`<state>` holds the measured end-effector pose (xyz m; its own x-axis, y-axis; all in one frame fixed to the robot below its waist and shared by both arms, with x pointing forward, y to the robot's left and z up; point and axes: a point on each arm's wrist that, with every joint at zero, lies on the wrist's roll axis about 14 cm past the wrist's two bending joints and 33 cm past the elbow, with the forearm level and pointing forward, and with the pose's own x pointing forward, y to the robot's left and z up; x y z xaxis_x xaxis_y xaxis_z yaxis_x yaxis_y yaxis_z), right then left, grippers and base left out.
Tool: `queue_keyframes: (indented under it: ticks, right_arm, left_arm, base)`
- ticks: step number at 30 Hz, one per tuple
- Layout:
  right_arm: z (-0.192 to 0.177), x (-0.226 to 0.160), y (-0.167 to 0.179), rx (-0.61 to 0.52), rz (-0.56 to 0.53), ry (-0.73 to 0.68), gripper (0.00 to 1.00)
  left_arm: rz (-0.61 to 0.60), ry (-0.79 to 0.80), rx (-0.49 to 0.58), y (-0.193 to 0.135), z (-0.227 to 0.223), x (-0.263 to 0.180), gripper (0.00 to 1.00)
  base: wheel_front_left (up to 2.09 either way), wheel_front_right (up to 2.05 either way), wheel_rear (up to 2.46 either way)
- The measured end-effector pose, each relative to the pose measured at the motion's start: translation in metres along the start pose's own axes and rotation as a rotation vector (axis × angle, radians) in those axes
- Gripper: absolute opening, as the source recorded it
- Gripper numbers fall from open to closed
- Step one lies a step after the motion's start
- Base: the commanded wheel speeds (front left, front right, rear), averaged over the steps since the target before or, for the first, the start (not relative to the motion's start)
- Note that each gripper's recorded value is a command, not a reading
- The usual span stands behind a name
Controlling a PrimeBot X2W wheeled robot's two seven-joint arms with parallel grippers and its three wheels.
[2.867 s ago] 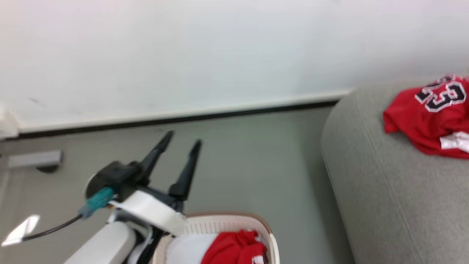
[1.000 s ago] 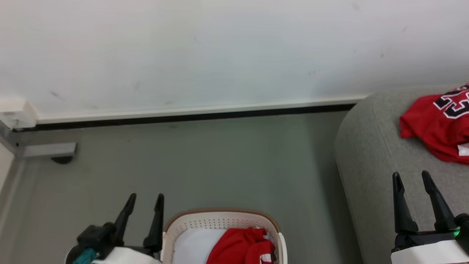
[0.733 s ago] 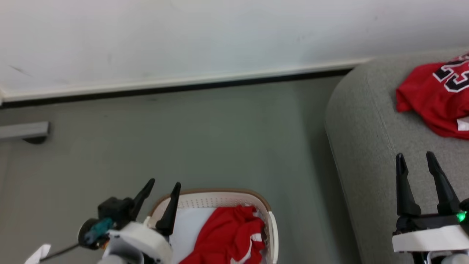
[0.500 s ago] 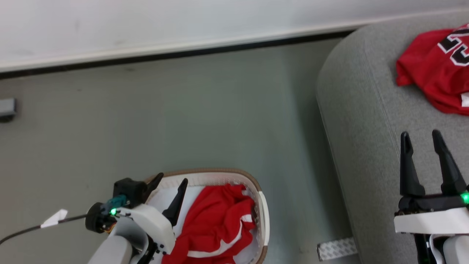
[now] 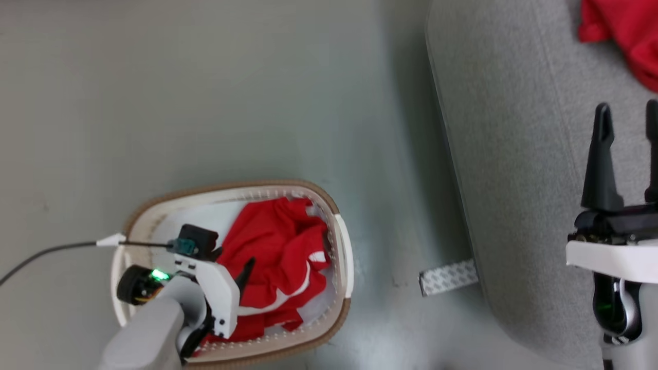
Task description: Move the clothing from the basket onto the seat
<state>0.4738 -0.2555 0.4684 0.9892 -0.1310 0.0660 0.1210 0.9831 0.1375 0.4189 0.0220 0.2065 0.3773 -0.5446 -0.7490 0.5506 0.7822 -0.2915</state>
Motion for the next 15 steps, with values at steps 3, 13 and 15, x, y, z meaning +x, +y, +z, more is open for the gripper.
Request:
queue_keyframes:
  ticks: [3,13,15]
  right_arm:
    - [-0.007,0.008,-0.003,-0.015,-0.005,0.003,1.0]
    - [-0.028,0.024,-0.015,-0.021,-0.03,0.013,1.0]
    - [-0.035,0.024,-0.017,-0.021,-0.033,0.028,1.0]
  left_arm:
    - [-0.017,0.078,0.01,0.005,-0.019,0.016,1.0]
    - [-0.027,0.282,0.058,0.035,-0.07,0.055,1.0]
    - [-0.047,0.295,0.075,0.032,-0.074,0.063,1.0]
  base:
    - [0.0,0.0,0.0]
    - [0.0,0.0,0.0]
    - [0.0,0.0,0.0]
